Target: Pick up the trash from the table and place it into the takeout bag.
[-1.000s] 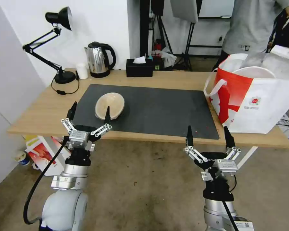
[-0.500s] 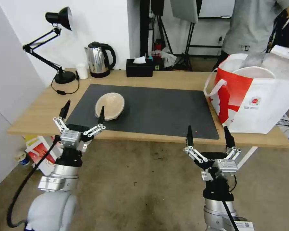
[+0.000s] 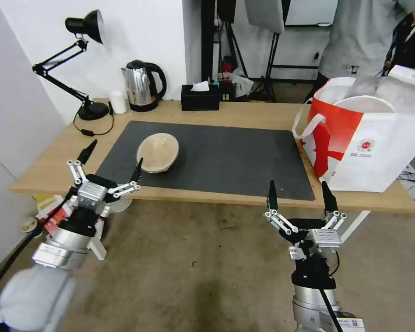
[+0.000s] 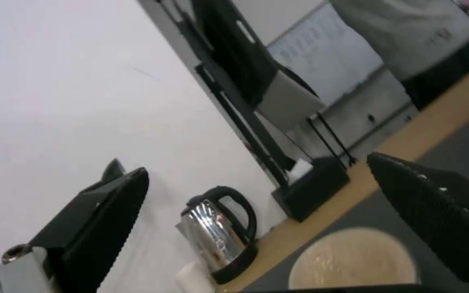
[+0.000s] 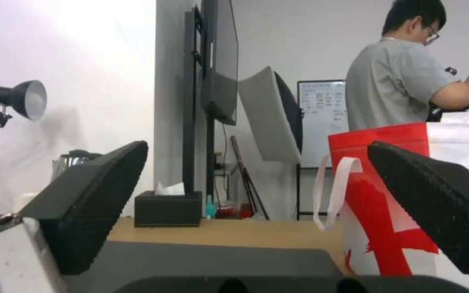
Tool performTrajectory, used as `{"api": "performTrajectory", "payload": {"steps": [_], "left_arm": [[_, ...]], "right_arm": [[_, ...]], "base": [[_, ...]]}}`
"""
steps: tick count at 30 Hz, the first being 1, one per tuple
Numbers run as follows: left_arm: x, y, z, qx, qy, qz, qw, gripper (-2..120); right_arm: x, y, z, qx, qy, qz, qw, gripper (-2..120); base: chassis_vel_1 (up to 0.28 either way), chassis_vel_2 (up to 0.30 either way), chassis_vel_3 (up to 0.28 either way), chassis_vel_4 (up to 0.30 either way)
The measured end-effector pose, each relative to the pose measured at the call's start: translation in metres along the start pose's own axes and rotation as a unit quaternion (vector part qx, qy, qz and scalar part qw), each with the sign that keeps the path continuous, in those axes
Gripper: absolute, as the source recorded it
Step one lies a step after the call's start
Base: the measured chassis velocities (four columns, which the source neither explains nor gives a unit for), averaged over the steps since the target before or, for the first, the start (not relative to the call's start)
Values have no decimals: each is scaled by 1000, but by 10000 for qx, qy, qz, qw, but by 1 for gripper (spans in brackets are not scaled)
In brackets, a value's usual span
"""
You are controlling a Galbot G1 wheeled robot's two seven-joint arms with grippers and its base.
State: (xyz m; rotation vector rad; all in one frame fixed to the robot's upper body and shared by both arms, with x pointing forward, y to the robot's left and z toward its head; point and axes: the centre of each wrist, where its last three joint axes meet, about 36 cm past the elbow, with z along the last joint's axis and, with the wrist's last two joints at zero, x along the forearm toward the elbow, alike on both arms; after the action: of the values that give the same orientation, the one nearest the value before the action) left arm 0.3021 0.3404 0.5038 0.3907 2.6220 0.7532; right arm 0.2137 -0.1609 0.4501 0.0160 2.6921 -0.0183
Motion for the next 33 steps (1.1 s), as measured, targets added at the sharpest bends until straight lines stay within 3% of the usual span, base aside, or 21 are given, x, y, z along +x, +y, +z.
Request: {"api": "performTrajectory", "payload": {"steps": [5,15,24,33], "left_arm": [[3,9,13,-240,116,423,9987,100],[-9,5,40,-466,257,1101,9925,100],[-12,4,48,-554,273,1419,9879,100],[-18,6,51,-628,233,1530,9860,100]], "right_arm": [[0,0,0,0,0,0,10000,100],[0,0,0,-1,1,1,10000,100],[0,0,0,-1,1,1,10000,100],[0,0,0,-1,1,1,10000,100]], "base": [[0,0,0,0],[0,0,0,0],[0,0,0,0],[0,0,0,0]]}}
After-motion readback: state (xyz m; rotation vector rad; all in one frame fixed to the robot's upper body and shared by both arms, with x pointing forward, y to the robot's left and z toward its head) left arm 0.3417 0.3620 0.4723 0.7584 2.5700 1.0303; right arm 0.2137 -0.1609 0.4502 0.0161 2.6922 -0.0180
